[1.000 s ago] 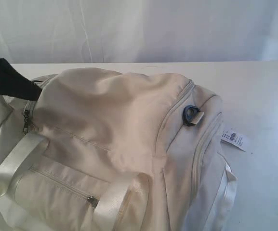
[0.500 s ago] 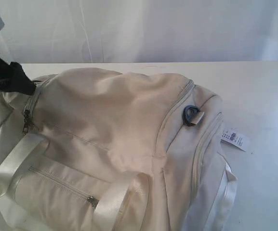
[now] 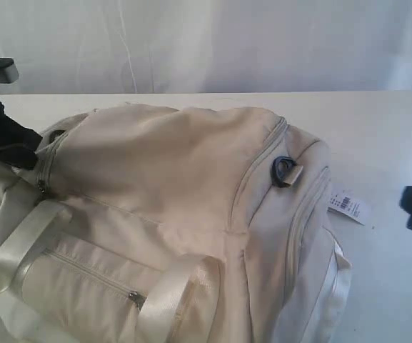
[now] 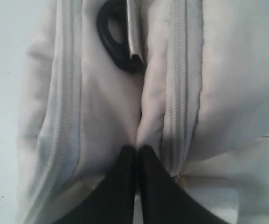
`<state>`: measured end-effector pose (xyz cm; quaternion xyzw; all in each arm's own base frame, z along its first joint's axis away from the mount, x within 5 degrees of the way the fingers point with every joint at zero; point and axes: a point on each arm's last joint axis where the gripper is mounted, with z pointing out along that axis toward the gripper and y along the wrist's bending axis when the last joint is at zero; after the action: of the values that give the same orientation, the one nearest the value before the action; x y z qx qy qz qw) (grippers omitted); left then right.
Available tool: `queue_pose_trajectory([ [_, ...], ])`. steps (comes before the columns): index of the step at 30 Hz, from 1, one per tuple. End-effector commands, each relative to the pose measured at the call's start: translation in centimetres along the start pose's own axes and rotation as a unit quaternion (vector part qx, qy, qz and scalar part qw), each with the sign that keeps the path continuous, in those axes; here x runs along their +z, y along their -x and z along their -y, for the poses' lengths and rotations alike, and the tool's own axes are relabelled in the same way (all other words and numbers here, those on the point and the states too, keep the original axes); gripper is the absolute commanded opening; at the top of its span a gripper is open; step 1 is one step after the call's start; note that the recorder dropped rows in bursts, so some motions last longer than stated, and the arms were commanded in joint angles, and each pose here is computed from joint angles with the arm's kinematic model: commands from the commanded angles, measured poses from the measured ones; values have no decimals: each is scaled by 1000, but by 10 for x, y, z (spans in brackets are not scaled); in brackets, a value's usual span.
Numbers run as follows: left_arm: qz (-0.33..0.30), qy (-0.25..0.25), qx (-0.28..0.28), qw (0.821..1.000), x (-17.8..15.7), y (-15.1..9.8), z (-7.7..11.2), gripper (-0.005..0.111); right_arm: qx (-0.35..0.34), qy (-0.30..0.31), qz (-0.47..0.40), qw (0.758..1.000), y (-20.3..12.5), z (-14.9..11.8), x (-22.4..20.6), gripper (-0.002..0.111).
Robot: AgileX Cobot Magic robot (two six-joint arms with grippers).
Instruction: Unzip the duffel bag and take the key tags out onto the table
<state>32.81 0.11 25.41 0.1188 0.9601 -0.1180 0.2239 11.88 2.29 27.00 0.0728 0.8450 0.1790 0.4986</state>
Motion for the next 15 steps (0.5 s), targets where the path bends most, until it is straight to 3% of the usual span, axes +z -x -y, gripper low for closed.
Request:
queue_pose_trajectory([
  [1,-30,-54,-14,998,-4,-5,12,0,-50,62,-76,994,16,-20,22,32],
  [4,-23,-79,-6,997,-14,-5,21,0,-58,63,-118,989,20,-21,38,60],
  [6,-8,-97,5,995,-24,-5,28,0,-50,61,-142,987,21,-20,49,71],
  [15,47,-104,30,993,-66,-7,47,0,53,126,-204,969,14,-28,95,71],
])
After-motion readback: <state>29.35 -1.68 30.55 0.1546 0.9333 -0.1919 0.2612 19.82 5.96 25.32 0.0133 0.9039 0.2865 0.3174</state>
